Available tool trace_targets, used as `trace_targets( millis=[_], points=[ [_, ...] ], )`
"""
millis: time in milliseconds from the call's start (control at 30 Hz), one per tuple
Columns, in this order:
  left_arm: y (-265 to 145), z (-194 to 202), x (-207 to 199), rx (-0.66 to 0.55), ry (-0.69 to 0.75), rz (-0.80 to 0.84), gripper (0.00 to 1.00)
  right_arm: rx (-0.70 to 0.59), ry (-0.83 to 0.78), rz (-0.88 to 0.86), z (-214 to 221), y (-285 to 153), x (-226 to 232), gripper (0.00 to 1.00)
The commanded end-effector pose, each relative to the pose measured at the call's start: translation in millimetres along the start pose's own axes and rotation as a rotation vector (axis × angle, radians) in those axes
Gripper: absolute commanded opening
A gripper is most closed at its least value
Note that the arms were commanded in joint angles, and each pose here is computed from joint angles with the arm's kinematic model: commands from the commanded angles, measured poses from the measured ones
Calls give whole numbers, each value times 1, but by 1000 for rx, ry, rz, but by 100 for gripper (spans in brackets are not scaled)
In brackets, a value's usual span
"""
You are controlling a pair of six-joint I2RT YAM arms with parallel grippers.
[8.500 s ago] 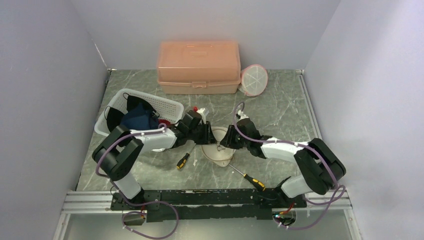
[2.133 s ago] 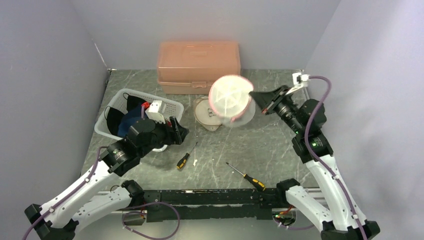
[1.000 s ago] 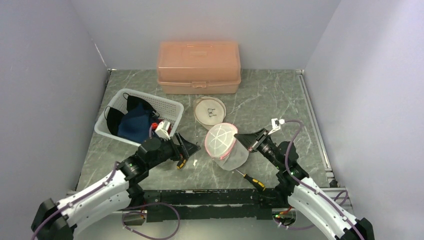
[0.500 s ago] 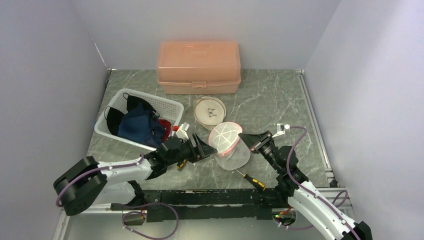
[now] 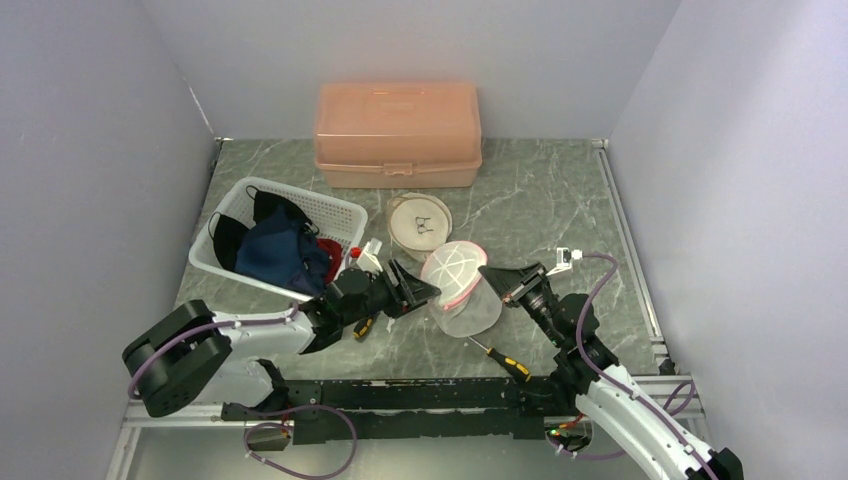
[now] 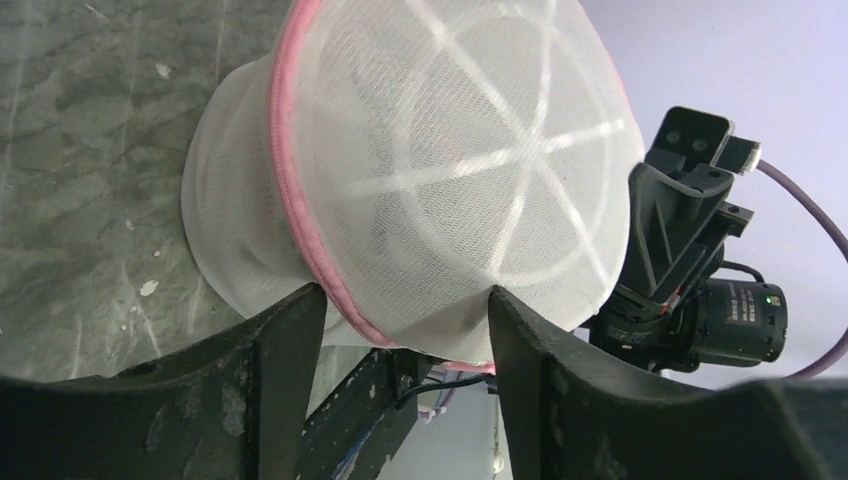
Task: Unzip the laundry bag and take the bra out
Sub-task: Place the laundry bag at the center of the board.
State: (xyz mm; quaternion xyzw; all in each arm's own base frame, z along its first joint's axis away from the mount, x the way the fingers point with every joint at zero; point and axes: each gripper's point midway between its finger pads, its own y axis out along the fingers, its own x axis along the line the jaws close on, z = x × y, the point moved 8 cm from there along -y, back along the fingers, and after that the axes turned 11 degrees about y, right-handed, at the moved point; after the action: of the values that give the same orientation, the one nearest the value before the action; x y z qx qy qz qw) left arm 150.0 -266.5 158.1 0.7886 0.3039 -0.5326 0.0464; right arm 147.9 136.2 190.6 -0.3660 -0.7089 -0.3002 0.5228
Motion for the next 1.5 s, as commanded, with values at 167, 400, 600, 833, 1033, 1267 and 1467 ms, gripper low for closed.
trace_targets(
  millis=[167,400,600,833,1033,1267,1467],
  points=[
    [3,-10,-10,-79,13,26,37,8,6,-39,1,-5,4,0],
    [-5,-14,-14,-101,52,16,17,32,-24,-12,2,-7,3,0],
    [-14,-19,-22,-104,100,15,3,41,-126,76,-3,-13,9,47],
    [-20,-30,-31,-93,198,-98,3,54,-329,227,-18,-25,23,66],
    [-17,-41,-43,-56,275,-176,3,110,-412,307,-24,-26,34,67],
    [-29,-56,-55,-90,337,-252,3,253,-482,213,-17,-14,54,63],
    [-42,-66,-66,-146,327,-284,3,459,-473,16,8,1,73,60]
  ],
)
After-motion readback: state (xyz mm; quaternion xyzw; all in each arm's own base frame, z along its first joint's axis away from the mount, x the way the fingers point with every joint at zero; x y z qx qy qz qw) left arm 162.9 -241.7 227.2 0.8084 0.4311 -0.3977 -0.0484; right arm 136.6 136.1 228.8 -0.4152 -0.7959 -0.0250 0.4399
